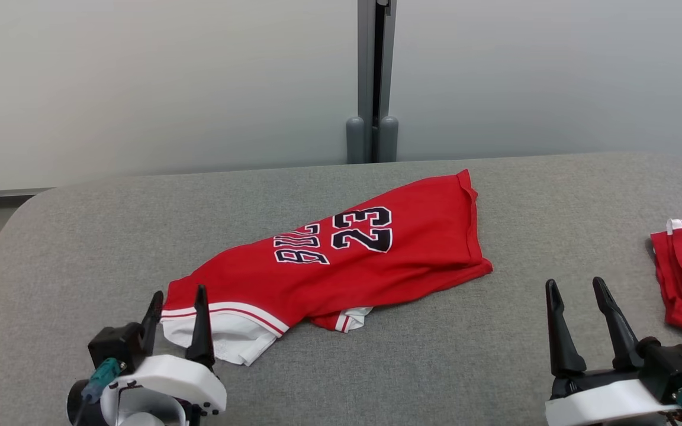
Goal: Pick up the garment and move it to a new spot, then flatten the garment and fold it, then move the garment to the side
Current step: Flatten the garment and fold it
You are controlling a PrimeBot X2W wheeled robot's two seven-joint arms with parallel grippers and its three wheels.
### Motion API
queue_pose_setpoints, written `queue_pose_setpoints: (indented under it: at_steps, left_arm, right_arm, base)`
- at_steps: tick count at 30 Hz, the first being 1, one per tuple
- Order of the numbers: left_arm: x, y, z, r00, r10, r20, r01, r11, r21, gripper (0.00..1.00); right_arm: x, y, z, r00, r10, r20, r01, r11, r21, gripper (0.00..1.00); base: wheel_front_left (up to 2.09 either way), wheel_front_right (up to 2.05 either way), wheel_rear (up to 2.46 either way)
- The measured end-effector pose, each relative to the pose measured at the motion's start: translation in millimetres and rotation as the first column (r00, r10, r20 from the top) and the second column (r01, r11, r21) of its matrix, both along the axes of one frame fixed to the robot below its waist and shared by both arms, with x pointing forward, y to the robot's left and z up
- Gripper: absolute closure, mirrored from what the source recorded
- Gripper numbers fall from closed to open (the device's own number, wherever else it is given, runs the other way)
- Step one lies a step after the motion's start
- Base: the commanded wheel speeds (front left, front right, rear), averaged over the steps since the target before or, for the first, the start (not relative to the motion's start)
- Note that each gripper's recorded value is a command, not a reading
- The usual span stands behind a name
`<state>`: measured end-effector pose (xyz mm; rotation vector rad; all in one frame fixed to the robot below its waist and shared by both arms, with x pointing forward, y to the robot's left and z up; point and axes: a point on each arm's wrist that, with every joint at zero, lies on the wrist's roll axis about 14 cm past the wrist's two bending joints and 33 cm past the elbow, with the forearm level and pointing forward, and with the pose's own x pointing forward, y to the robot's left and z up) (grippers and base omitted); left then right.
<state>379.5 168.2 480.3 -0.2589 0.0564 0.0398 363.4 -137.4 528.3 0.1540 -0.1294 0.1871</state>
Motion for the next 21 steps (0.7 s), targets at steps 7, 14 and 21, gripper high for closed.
queue_pose_setpoints:
  at_steps: [7, 14, 21]
  left_arm:
    - [-16, -3, 1, 1.000, -0.001, 0.018, 0.001, 1.000, -0.009, 0.00]
    - [-26, -10, -11, 1.000, -0.017, -0.017, 0.016, 1.000, -0.015, 0.00]
    - [-23, -12, -32, 0.996, -0.032, -0.089, 0.031, 0.999, -0.008, 0.00]
  right_arm:
    - [0, 10, -6, 0.999, 0.031, -0.018, -0.031, 0.999, 0.009, 0.00]
    - [27, 11, -27, 0.992, 0.041, -0.117, -0.039, 0.999, 0.015, 0.00]
    - [80, 3, -65, 0.959, 0.021, -0.284, -0.016, 1.000, 0.020, 0.00]
  base:
    - [0.00, 0.00, 0.00]
    - [0.00, 0.00, 0.00]
    - [0.00, 0.00, 0.00]
